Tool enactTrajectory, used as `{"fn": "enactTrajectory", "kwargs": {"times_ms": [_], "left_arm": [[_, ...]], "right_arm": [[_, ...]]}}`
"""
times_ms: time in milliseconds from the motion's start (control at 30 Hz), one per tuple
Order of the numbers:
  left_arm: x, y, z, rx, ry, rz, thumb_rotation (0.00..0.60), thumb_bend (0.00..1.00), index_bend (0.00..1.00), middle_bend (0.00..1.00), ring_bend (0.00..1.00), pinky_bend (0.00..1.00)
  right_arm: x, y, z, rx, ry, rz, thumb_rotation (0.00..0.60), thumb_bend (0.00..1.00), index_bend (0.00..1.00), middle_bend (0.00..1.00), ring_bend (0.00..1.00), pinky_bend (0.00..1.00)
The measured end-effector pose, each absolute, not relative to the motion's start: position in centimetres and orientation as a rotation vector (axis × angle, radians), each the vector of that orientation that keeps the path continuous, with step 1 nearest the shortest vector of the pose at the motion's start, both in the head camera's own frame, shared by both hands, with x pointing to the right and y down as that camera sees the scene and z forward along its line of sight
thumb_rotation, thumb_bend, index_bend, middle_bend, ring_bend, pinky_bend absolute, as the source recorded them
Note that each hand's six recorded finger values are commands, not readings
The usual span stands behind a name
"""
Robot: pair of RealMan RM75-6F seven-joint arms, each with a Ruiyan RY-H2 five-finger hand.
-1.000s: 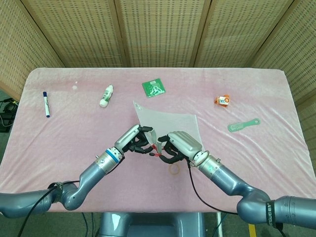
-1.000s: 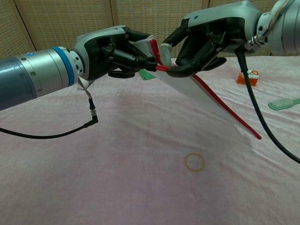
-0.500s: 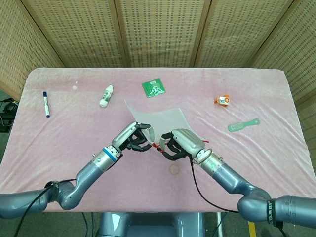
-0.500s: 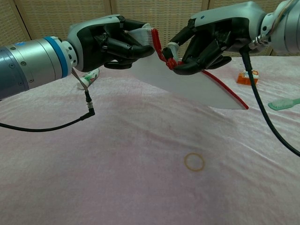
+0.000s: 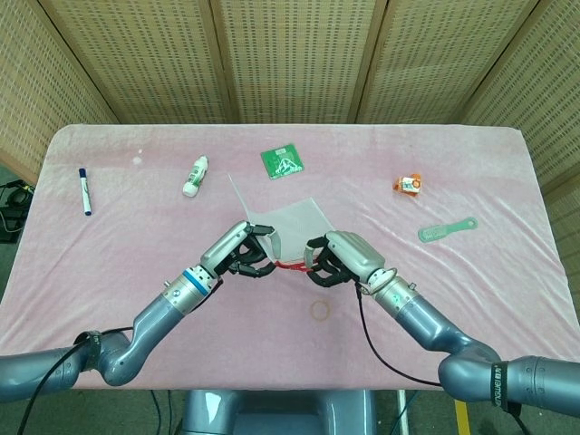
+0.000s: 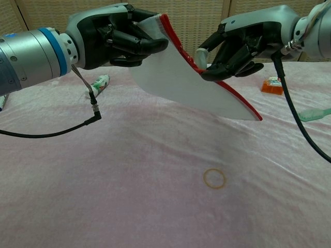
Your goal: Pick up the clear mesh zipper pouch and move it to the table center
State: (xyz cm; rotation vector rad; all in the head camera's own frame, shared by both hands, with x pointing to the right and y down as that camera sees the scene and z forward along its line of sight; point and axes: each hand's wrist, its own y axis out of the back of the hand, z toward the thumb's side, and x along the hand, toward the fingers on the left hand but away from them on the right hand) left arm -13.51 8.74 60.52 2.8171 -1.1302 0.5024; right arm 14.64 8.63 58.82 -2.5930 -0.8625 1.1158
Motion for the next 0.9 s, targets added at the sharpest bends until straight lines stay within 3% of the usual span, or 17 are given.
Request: {"fn": "enactTrajectory", "kwargs": {"times_ms": [900], "left_arm": [[-13.3, 7.3, 57.9, 2.843, -1.165, 0.451, 0.6, 0.71, 0.87, 1.0, 0.83, 1.0]], "right_arm": [[15.9, 8.3, 59.9, -2.578, -0.882, 1.193, 0.6, 0.8, 0.8, 0.99, 0.96, 1.0]]}}
